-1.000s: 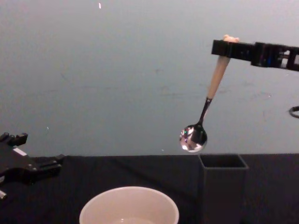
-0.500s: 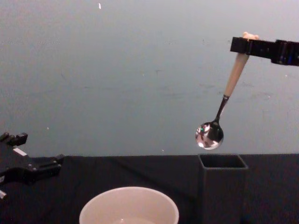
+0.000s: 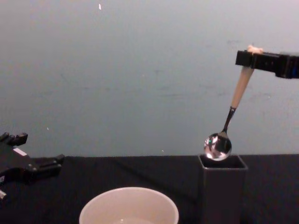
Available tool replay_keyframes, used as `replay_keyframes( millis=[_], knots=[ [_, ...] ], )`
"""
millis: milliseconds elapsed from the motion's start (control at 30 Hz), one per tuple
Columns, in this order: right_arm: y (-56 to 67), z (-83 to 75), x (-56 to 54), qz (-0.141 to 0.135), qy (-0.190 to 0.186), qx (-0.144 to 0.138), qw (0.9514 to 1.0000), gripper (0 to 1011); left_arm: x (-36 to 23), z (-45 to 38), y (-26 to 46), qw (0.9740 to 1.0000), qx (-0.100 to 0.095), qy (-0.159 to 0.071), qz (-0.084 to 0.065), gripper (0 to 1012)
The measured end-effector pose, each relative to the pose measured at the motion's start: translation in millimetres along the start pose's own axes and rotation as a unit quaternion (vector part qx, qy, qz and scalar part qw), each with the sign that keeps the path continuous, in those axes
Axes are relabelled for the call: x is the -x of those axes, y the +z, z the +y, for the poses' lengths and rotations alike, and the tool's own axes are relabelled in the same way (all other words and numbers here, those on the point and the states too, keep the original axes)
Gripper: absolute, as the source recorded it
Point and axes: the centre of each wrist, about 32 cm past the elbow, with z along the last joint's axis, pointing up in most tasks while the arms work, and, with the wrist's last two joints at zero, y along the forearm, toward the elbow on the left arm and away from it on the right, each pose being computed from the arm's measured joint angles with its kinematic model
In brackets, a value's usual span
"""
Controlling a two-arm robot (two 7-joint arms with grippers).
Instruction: Pick up the stirring spoon with one hand, stir inside the cup, then place it back in its original position.
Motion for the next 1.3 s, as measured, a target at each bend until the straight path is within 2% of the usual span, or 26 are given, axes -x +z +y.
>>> replay_keyframes(
  millis=[900,1300],
  knots=[
    [-22.9,13.4,4.0,-0.023,0.007,0.07,0.9973,216,0.0,0.0,0.0,1.0,0.0,0.0,0.0,1001],
    [-34.5,18.9,5.9,-0.036,0.018,0.11,0.9931,216,0.0,0.0,0.0,1.0,0.0,0.0,0.0,1001]
  ],
)
